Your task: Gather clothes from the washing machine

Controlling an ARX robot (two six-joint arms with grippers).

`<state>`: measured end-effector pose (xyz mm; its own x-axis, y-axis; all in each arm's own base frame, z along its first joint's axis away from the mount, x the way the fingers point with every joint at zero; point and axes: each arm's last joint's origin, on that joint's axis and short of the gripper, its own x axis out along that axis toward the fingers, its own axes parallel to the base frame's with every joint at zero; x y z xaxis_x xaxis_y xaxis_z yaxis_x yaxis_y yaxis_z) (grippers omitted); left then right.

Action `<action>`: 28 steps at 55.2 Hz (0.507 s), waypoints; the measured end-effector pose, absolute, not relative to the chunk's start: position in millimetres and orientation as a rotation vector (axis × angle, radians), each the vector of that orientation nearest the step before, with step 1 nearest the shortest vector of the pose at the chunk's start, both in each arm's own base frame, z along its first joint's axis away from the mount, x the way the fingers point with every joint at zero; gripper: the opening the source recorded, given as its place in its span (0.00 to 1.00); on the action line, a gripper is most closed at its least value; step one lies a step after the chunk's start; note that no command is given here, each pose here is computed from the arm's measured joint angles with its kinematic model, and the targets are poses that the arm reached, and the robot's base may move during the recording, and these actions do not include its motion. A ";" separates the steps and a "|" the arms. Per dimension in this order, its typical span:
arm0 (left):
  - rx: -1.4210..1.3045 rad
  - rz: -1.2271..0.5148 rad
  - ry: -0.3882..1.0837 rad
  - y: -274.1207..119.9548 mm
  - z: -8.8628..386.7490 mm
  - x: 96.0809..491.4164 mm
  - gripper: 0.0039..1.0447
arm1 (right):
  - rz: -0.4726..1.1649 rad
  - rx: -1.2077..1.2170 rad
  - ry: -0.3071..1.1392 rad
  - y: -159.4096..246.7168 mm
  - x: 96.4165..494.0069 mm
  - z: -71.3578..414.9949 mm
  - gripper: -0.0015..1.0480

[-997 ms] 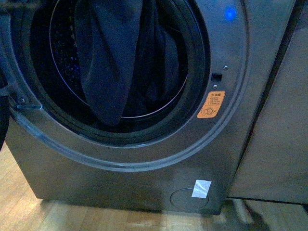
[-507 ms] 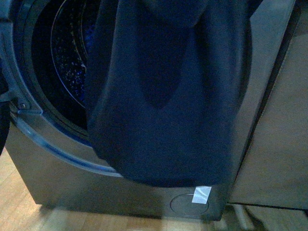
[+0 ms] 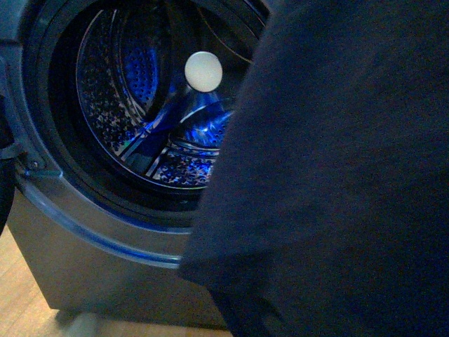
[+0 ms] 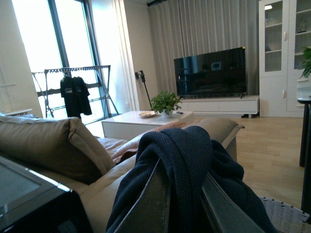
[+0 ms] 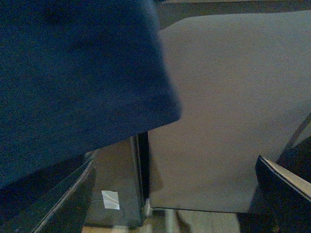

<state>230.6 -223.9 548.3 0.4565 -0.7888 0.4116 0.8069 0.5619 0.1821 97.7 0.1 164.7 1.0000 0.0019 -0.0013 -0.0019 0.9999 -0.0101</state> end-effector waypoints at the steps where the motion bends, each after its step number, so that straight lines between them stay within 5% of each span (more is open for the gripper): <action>1: -0.044 -0.989 -0.489 -224.9 551.7 228.8 0.07 | 0.002 -0.010 0.001 0.1 97.7 164.7 0.93; 22: -0.037 -1.044 -0.482 -232.5 571.1 212.8 0.07 | 0.002 -0.010 0.001 0.1 97.7 164.7 0.93; 28: -0.029 -1.052 -0.478 -232.8 570.8 217.2 0.07 | 0.179 0.093 -0.141 -1.6 100.6 178.4 0.93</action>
<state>217.2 -232.8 570.8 0.4040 -0.8264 0.3922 0.8390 0.5056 0.2012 100.6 -1.6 178.4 0.9742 0.1703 0.1482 -0.1835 0.9798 0.0800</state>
